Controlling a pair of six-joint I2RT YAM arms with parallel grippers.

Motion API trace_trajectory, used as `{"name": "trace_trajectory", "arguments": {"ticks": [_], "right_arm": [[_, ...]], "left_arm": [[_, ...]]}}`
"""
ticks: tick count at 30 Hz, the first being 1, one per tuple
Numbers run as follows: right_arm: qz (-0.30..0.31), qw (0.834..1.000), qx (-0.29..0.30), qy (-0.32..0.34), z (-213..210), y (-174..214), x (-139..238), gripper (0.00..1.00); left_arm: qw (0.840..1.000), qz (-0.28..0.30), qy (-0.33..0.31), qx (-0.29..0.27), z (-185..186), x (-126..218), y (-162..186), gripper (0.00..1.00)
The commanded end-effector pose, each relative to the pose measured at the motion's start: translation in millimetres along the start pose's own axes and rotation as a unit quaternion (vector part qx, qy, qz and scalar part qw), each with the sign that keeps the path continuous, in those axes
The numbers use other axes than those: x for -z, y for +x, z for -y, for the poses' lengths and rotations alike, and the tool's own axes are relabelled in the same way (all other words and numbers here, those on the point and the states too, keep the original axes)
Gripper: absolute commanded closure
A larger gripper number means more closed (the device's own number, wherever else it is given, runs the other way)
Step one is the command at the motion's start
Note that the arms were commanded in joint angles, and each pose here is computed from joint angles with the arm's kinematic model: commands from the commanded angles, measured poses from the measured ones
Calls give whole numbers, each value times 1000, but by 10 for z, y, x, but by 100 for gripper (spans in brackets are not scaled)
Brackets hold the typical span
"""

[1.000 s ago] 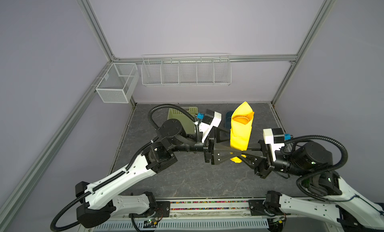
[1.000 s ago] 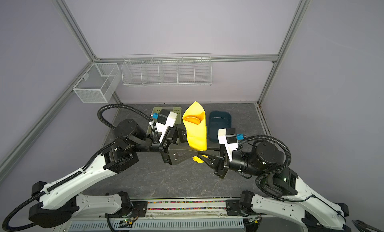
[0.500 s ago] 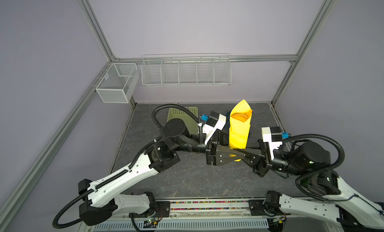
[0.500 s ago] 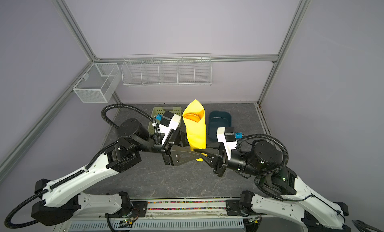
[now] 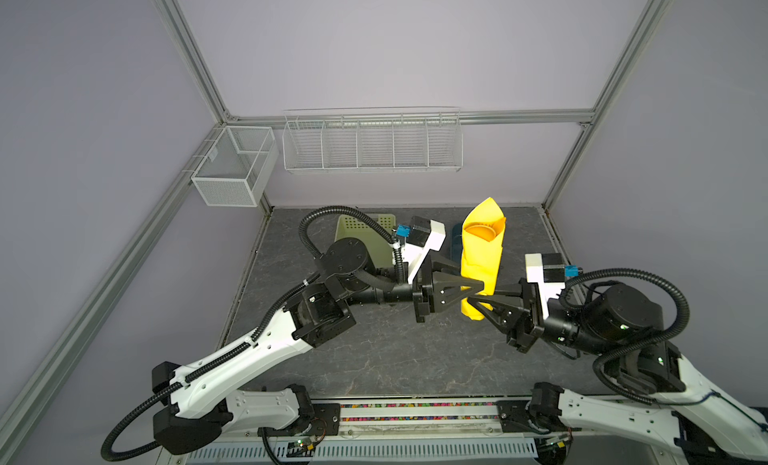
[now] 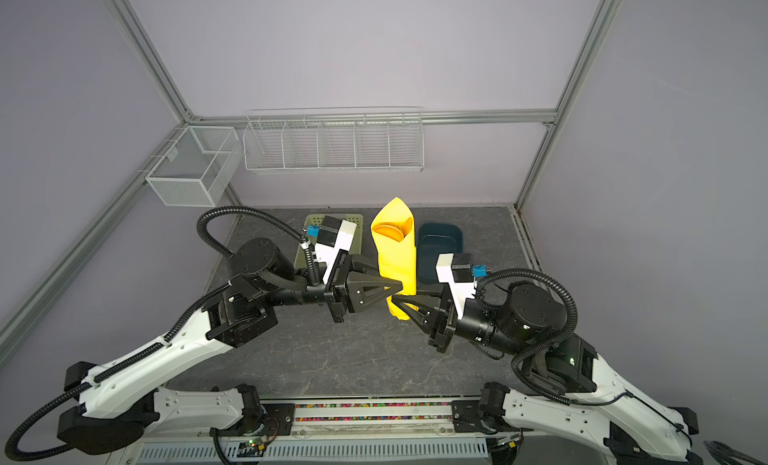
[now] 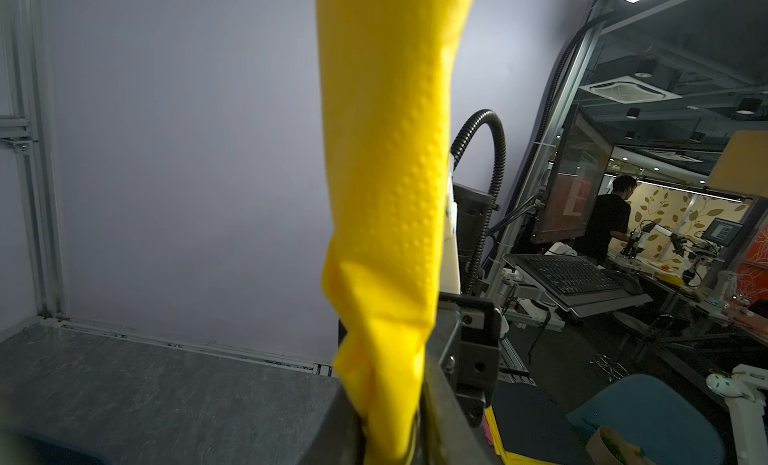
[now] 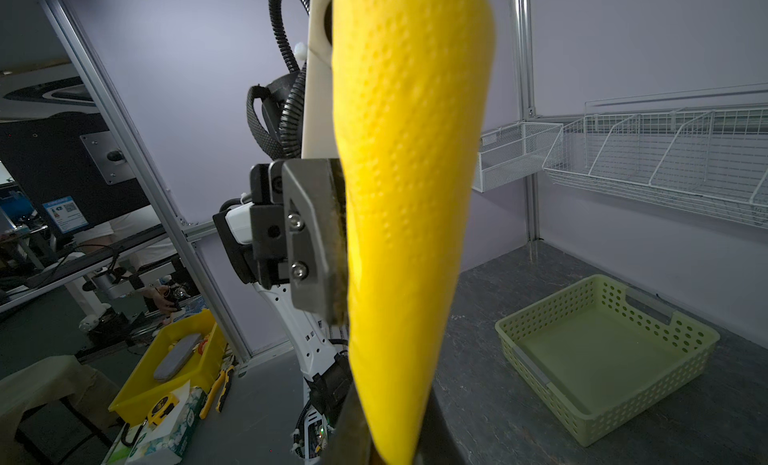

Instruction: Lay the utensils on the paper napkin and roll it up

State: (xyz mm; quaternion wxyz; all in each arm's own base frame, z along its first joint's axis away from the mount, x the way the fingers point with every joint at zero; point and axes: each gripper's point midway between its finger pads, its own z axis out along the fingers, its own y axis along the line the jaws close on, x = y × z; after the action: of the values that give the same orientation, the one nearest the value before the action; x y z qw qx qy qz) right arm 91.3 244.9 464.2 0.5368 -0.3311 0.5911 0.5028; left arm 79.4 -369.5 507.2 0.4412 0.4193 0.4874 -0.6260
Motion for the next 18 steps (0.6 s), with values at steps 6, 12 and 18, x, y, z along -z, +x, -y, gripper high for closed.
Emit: {"name": "trace_trajectory", "arguments": {"ticks": [6, 12, 18], "right_arm": [[-16, 1000, 4, -24, -74, 69, -39, 83], [-33, 999, -1, -43, -128, 159, -47, 60], [-42, 998, -5, -37, -94, 243, -44, 73]], "left_arm": [[999, 38, -22, -21, 56, 106, -282, 98], [998, 52, -21, -20, 70, 130, -326, 100], [998, 55, -21, -20, 86, 148, -342, 100]]}}
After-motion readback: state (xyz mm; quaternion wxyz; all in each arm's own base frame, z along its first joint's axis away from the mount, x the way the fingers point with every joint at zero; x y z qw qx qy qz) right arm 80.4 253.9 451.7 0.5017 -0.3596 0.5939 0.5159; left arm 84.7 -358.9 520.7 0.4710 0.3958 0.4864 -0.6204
